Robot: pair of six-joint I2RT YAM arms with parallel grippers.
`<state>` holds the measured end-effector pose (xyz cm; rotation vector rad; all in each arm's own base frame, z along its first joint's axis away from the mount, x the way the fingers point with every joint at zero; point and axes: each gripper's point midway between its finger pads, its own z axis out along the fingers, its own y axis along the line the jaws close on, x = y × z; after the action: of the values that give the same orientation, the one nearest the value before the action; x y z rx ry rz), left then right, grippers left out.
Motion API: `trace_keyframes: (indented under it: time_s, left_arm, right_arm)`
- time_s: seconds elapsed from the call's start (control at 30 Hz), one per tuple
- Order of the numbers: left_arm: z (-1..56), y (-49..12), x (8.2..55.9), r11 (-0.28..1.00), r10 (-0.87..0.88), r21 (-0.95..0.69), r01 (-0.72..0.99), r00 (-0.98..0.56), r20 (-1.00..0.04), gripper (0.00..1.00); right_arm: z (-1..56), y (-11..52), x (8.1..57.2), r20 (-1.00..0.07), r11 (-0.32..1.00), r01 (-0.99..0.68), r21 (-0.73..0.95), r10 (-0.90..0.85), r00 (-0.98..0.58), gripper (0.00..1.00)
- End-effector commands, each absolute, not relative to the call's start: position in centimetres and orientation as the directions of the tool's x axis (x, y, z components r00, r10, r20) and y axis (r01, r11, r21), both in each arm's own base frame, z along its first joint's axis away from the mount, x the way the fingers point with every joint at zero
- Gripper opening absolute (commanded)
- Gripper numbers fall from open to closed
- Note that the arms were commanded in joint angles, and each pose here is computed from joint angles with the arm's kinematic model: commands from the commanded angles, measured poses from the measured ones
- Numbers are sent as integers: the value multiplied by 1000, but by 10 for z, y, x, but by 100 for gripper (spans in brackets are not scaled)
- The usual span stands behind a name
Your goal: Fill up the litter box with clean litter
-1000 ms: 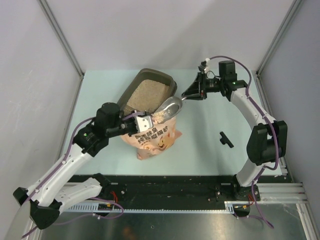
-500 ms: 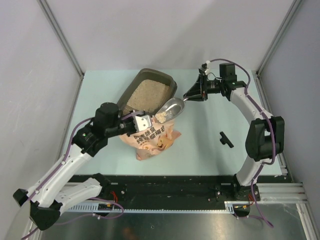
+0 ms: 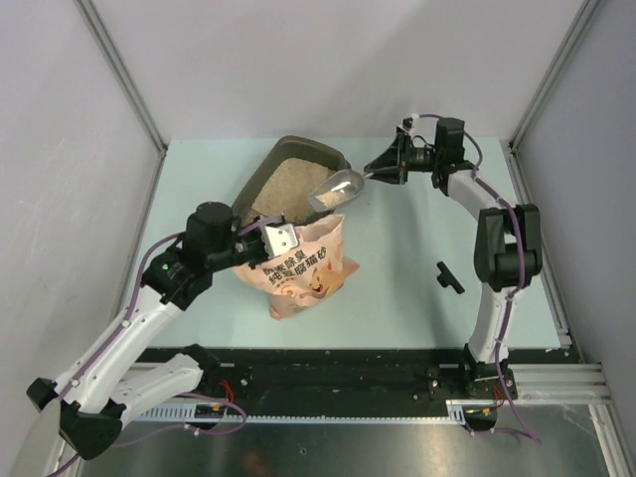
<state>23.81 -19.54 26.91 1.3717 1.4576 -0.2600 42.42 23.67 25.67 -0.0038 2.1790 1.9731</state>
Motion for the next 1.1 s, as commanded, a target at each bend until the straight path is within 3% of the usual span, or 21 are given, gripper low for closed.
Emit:
trace_keyframes:
  time_s: [0.0, 0.07, 0.1, 0.17, 0.2, 0.27, 0.3, 0.63, 0.67, 0.87, 1.07]
  left_arm:
    - [289, -190, 240, 345, 573, 497, 796, 241, -783, 0]
    - [288, -191, 239, 342, 574, 491, 801, 236, -784, 0]
    - [287, -191, 239, 341, 577, 488, 804, 231, -784, 0]
    - [285, -191, 239, 340, 580, 479, 809, 221, -784, 0]
    - [284, -191, 239, 338, 581, 475, 812, 216, -784, 0]
    - [284, -191, 240, 340, 583, 475, 812, 214, -784, 0]
    - [284, -192, 242, 339, 585, 474, 813, 213, -783, 0]
    - [283, -200, 243, 308, 580, 467, 829, 226, -783, 0]
    - [281, -200, 243, 302, 580, 465, 832, 227, -782, 0]
    - [281, -203, 239, 281, 569, 464, 840, 244, -786, 0]
    - [284, -203, 236, 270, 560, 473, 839, 263, -786, 0]
  right_arm:
    - [271, 251, 467, -296, 94, -284, 954, 163, -941, 0]
    - [249, 256, 494, -295, 132, -273, 953, 196, -935, 0]
    - [264, 258, 506, -406, 147, -383, 912, 200, -892, 0]
    - [238, 262, 530, -404, 223, -356, 908, 231, -885, 0]
    - [254, 263, 545, -507, 264, -446, 855, 249, -825, 0]
    - [243, 268, 558, -534, 325, -450, 832, 249, -808, 0]
    - [239, 265, 571, -611, 402, -493, 771, 252, -751, 0]
    - [277, 297, 585, -934, 655, -684, 320, 96, -345, 0]
    - [264, 298, 582, -939, 677, -677, 289, 64, -338, 0]
    - [309, 314, 566, -998, 732, -681, -4, -48, -46, 0]
    - [368, 295, 545, -998, 740, -669, -69, -50, 47, 0]
